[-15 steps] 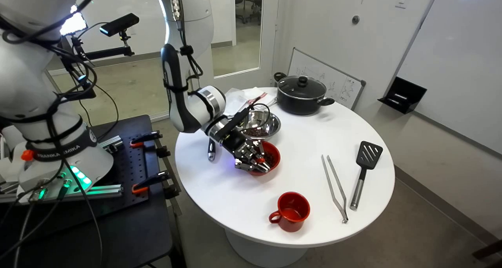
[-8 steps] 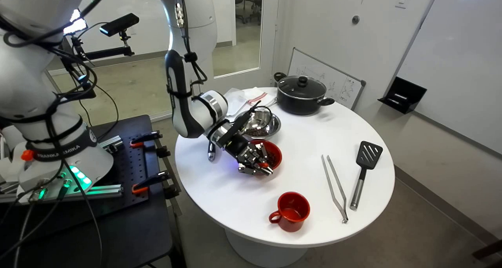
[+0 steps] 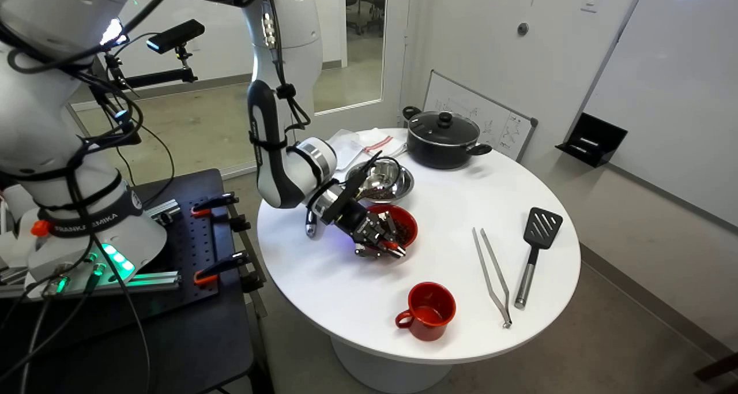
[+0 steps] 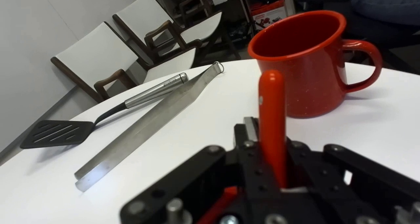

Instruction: Use the spoon in the red cup to transfer beans from the red bowl to the silver bowl then put it back in the red cup

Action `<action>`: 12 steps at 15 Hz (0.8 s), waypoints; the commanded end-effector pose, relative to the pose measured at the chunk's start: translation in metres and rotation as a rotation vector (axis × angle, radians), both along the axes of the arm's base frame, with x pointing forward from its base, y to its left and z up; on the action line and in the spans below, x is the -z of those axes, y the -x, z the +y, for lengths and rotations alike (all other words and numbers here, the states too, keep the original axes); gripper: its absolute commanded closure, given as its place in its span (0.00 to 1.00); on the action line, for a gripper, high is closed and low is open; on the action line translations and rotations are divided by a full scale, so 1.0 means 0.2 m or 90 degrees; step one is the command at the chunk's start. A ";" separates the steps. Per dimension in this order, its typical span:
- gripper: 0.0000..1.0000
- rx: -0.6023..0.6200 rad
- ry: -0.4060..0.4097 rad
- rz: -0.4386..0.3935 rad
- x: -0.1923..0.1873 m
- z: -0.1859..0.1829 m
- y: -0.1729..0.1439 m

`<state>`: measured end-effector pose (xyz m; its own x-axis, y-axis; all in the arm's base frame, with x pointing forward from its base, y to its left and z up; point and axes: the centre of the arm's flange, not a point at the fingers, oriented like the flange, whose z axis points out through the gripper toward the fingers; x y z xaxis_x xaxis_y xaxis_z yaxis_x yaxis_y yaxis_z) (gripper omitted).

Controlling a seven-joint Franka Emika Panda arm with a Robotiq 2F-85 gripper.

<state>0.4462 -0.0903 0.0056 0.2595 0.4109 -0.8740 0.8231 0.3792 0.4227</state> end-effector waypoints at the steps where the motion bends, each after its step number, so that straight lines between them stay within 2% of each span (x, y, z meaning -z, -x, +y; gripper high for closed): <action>1: 0.98 -0.015 -0.014 -0.024 0.08 -0.03 -0.01; 12: 0.98 -0.030 -0.029 -0.072 0.04 0.00 -0.01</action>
<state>0.4494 -0.0910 0.0021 0.3211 0.4555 -0.8303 0.7763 0.3756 0.5062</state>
